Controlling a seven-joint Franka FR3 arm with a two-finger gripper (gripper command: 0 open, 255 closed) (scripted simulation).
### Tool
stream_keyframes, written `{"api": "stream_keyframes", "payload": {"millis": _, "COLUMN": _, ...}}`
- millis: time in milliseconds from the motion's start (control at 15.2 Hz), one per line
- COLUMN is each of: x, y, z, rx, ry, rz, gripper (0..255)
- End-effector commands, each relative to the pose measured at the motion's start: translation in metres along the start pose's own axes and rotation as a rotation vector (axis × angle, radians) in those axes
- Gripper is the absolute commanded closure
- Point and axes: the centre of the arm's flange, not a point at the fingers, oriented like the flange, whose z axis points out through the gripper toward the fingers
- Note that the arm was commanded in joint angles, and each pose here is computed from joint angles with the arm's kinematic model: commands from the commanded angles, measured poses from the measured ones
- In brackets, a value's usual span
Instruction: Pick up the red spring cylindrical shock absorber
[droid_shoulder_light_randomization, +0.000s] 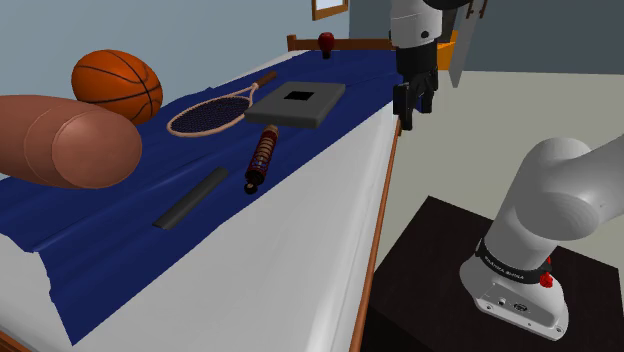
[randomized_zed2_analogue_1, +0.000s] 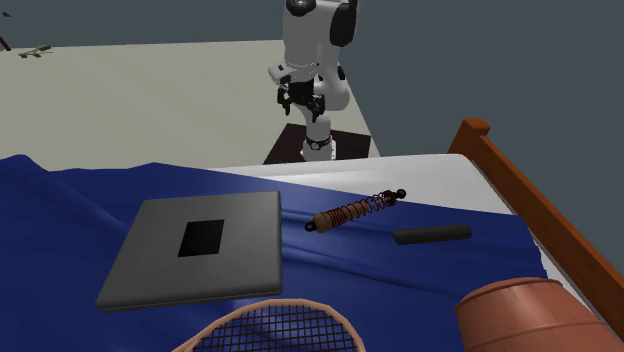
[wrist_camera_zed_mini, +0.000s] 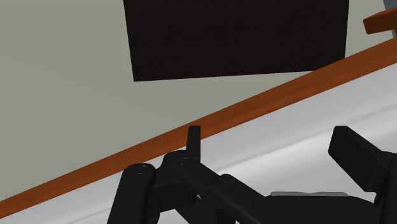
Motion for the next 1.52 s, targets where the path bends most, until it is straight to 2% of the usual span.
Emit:
{"api": "stream_keyframes", "payload": {"millis": 0, "x": 0.000, "y": 0.000, "z": 0.000, "rx": 0.000, "ry": 0.000, "rz": 0.000, "gripper": 0}}
{"api": "stream_keyframes", "payload": {"millis": 726, "x": 0.085, "y": -0.104, "z": -0.010, "rx": 0.054, "ry": 0.037, "rz": 0.191, "gripper": 0}}
{"api": "stream_keyframes", "payload": {"millis": 1452, "x": 0.187, "y": -0.190, "z": -0.029, "rx": 0.107, "ry": 0.074, "rz": 0.382, "gripper": 0}}
